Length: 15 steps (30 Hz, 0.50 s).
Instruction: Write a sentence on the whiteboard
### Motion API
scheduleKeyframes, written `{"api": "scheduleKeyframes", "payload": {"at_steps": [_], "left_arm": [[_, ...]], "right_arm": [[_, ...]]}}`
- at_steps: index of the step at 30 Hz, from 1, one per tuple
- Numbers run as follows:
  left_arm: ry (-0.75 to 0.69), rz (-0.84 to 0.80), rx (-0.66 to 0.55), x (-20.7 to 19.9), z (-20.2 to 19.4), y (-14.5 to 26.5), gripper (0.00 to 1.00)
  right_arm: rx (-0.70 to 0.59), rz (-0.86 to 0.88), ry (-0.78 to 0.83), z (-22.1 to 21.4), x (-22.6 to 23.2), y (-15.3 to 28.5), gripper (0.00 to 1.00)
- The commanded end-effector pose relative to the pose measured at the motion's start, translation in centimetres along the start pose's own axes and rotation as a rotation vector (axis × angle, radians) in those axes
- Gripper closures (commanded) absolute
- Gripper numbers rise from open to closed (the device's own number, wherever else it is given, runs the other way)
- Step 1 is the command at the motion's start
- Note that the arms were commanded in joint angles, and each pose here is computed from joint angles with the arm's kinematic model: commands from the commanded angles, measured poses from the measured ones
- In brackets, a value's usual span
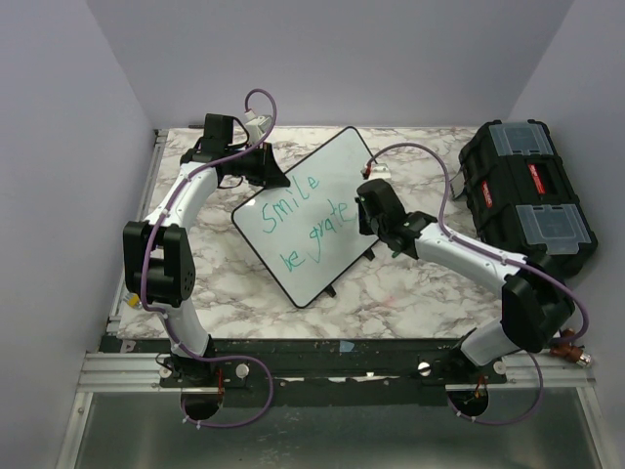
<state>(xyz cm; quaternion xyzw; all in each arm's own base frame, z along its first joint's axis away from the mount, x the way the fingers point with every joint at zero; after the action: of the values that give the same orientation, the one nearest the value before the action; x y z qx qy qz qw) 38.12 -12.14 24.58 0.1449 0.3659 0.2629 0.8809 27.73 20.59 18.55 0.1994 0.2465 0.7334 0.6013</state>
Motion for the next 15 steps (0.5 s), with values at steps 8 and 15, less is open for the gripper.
{"api": "scheduleKeyframes", "payload": {"at_steps": [8, 15], "left_arm": [[-0.148, 0.038, -0.043, 0.1, 0.9, 0.3, 1.00], [-0.152, 0.036, -0.044, 0.1, 0.9, 0.4, 1.00]], "right_arm": [[-0.083, 0.108, -0.126, 4.5, -0.9, -0.3, 0.99], [-0.087, 0.170, -0.158, 5.7, -1.6, -1.1, 0.99]]}}
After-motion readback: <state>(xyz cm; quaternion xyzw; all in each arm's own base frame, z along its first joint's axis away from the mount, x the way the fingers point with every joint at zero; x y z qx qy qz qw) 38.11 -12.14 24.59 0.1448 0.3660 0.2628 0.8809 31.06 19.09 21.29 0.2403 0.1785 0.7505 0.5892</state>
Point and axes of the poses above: each gripper's point midway between its finger pads, its own y axis back along the fingers, its own x axis along the line the jaws close on, z = x × y, the point moved 9 cm from there along y, back along the fingers, and after that the axes turned 2 degrees about y, right-handed, at the moved point
